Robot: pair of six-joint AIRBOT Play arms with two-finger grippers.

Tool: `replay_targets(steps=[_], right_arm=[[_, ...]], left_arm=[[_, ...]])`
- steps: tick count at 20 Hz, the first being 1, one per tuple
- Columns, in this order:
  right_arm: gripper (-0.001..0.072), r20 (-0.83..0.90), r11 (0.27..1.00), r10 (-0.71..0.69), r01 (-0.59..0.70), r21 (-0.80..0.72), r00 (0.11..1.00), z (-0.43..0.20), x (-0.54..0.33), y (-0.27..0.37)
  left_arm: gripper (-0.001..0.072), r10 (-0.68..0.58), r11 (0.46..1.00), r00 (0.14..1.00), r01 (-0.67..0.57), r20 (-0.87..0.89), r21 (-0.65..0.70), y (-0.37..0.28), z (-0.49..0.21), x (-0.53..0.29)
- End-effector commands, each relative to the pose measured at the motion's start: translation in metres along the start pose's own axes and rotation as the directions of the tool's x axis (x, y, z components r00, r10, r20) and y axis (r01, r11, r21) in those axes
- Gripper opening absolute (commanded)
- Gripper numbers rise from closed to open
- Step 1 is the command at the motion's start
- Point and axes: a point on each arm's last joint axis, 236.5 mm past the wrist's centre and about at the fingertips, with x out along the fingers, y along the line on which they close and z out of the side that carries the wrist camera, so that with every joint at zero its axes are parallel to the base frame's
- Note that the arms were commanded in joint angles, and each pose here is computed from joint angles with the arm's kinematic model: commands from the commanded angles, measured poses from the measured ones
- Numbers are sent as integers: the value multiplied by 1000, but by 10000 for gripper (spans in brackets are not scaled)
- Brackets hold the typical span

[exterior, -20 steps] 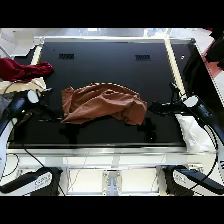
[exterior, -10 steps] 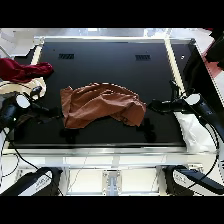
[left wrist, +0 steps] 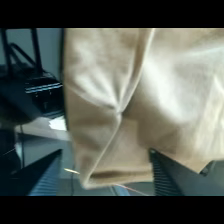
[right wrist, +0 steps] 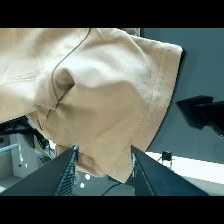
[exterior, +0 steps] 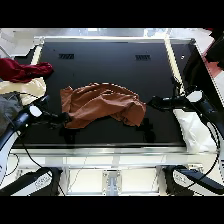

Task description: Fold the shirts.

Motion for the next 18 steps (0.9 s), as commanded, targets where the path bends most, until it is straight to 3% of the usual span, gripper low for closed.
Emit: replay_targets(steps=[1, 2, 3, 4, 7, 9, 13, 18], right_arm=[[364, 16, 1000, -8, 8, -3, 1000, 4, 0, -2], [364, 32, 1000, -13, 13, -4, 999, 8, 0, -3], [363, 56, 1000, -18, 18, -3, 998, 13, -1, -4], [363, 78, 1000, -26, 26, -4, 997, 19, -1, -6], [362, 53, 997, -73, 73, -1, 996, 10, 3, -20], [363, -77, 996, -60, 64, 60, 995, -32, 14, -24], [365, -296, 961, 123, -39, 273, 947, -125, 38, 1], [365, -139, 856, 225, -128, 502, 964, -128, 69, 21]], left_arm=[[526, -16, 1000, 1000, 16, -20, -2, -9, -4, 25], [402, -16, 1000, 1000, 16, -15, -4, -9, -2, 28], [223, -16, 1000, 1000, 16, 8, -5, -9, 3, 28], [-1, -17, 1000, 999, 17, 38, -3, -10, 11, 27], [7, -24, 1000, 996, 23, 85, 4, -14, 27, 22], [7, -31, 999, 994, 30, 103, 11, -19, 35, 17], [7, -46, 999, 992, 43, 121, 26, -27, 46, 6], [7, -72, 996, 972, 60, 222, 60, -39, 62, -24]])
